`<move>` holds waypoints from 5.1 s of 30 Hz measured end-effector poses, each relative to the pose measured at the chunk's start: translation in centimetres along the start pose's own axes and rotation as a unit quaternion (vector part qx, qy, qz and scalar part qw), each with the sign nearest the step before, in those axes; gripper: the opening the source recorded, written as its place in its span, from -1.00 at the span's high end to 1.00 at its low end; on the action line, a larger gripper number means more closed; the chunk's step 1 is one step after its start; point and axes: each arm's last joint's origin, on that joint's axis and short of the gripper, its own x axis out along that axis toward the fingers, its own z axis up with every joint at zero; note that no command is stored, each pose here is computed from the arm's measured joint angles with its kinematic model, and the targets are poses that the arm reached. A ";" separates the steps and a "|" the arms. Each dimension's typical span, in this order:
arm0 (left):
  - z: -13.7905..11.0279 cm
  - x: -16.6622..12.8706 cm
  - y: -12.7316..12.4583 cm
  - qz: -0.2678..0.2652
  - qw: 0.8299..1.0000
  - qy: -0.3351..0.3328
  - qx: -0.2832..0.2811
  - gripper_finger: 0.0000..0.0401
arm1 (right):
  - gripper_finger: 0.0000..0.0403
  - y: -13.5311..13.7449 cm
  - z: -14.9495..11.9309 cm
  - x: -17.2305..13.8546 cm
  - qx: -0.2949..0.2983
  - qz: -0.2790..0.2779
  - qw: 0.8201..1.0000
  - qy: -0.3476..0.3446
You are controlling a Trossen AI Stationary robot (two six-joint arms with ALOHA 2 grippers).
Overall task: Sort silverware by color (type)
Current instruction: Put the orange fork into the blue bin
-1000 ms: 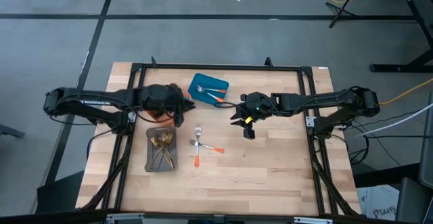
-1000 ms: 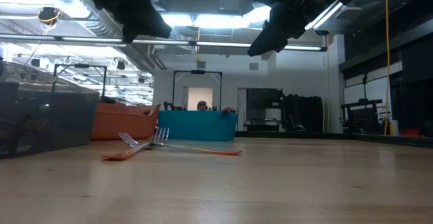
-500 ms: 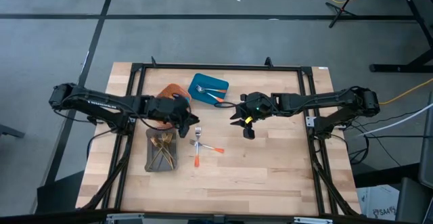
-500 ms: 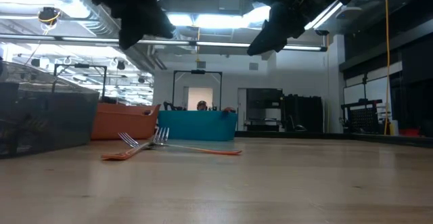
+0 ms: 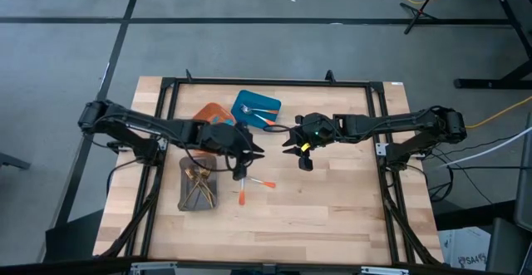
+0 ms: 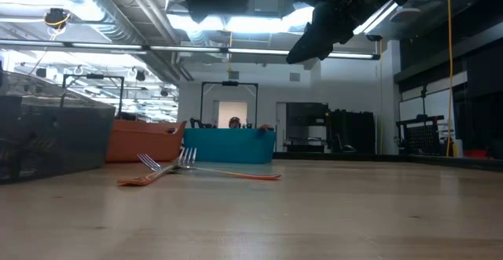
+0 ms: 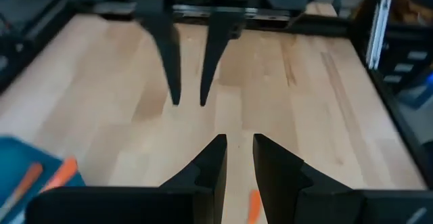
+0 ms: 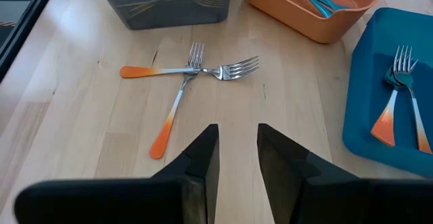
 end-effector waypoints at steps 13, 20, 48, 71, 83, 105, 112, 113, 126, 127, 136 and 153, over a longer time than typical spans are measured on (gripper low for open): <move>-1.0 3.0 -0.5 -0.043 0.997 0.045 0.040 0.66 | 0.54 0.0 0.1 0.0 -0.001 0.000 1.000 -0.004; -0.7 3.2 0.1 -0.035 0.998 0.033 0.034 0.40 | 0.54 0.0 0.1 0.0 -0.002 0.000 1.000 -0.007; -3.7 3.5 2.5 -0.068 0.913 0.181 0.360 0.28 | 0.54 0.3 1.0 -2.5 -0.007 0.006 0.999 -0.045; -9.5 7.4 -0.3 -0.144 0.743 0.307 0.576 0.28 | 0.54 1.1 1.7 -7.1 -0.018 0.045 0.994 -0.093; -10.0 7.5 -0.5 -0.166 0.740 0.313 0.572 0.28 | 0.54 1.1 1.6 -7.0 -0.017 0.045 0.995 -0.093; -11.3 9.0 0.2 -0.189 0.724 0.324 0.579 0.28 | 0.54 1.1 1.5 -7.0 -0.014 0.045 0.995 -0.084; -11.2 9.0 0.2 -0.195 0.717 0.319 0.588 0.28 | 0.54 1.1 1.5 -7.0 -0.014 0.045 0.995 -0.083; -11.2 9.0 0.2 -0.195 0.717 0.319 0.588 0.28 | 0.54 1.1 1.5 -7.0 -0.014 0.045 0.995 -0.083; -11.8 9.9 0.4 -0.211 0.723 0.315 0.578 0.36 | 0.54 1.1 1.4 -7.0 -0.014 0.045 0.996 -0.082; -11.8 9.9 0.4 -0.211 0.723 0.315 0.578 0.39 | 0.54 1.1 1.5 -7.0 -0.014 0.045 0.995 -0.082; -11.9 9.9 0.4 -0.212 0.722 0.317 0.577 0.68 | 0.54 1.1 1.4 -7.0 -0.014 0.045 0.995 -0.082; -11.9 10.0 0.4 -0.209 0.725 0.316 0.575 0.96 | 0.54 1.1 1.4 -7.0 -0.014 0.045 0.995 -0.082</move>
